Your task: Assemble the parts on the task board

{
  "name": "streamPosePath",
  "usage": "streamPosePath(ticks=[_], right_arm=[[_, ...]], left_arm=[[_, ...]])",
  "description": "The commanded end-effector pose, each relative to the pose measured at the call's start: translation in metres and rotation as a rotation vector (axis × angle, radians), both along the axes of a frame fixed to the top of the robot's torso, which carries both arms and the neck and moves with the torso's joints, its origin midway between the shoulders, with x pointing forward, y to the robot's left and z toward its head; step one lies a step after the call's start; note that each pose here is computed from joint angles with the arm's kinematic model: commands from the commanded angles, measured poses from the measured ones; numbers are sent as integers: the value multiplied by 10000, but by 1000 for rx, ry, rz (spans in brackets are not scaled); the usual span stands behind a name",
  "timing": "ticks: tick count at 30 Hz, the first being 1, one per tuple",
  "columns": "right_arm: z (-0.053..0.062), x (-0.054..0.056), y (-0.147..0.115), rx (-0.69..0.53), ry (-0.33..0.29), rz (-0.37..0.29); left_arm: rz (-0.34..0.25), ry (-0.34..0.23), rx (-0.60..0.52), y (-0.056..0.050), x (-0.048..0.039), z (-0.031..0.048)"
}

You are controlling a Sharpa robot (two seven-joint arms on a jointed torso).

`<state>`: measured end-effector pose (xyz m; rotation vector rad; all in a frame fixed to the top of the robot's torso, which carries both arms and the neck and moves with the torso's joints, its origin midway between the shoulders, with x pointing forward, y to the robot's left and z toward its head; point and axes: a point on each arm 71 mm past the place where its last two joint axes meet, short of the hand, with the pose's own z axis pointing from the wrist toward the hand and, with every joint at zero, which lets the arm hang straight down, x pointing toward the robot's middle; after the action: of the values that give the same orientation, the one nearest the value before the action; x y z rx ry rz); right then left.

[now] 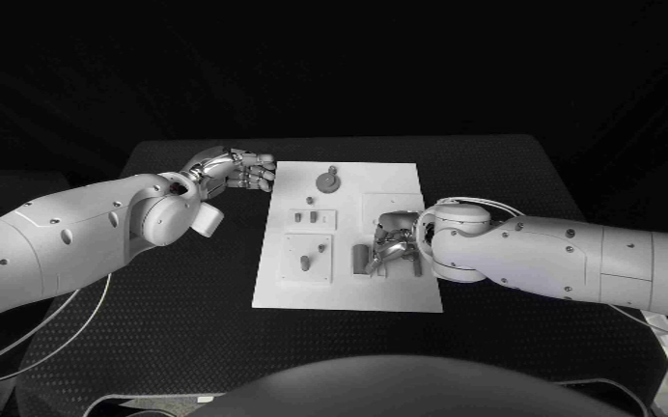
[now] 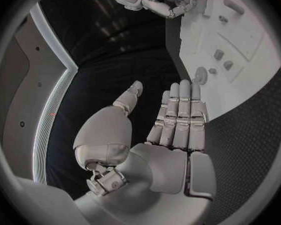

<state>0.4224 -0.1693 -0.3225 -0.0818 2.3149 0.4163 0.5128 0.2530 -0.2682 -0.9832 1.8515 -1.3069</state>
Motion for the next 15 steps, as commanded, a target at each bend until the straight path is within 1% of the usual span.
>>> streamPosePath(ticks=[1, 6, 15], right_arm=[[12, 23, -9, -34, -47, 16], [18, 25, -1, -33, -57, 15], [23, 12, -36, -19, -50, 12]], left_arm=[[-11, -4, -10, -18, -3, 11], [-11, -4, -10, -17, -4, 12], [-10, -4, -10, -12, -5, 12]])
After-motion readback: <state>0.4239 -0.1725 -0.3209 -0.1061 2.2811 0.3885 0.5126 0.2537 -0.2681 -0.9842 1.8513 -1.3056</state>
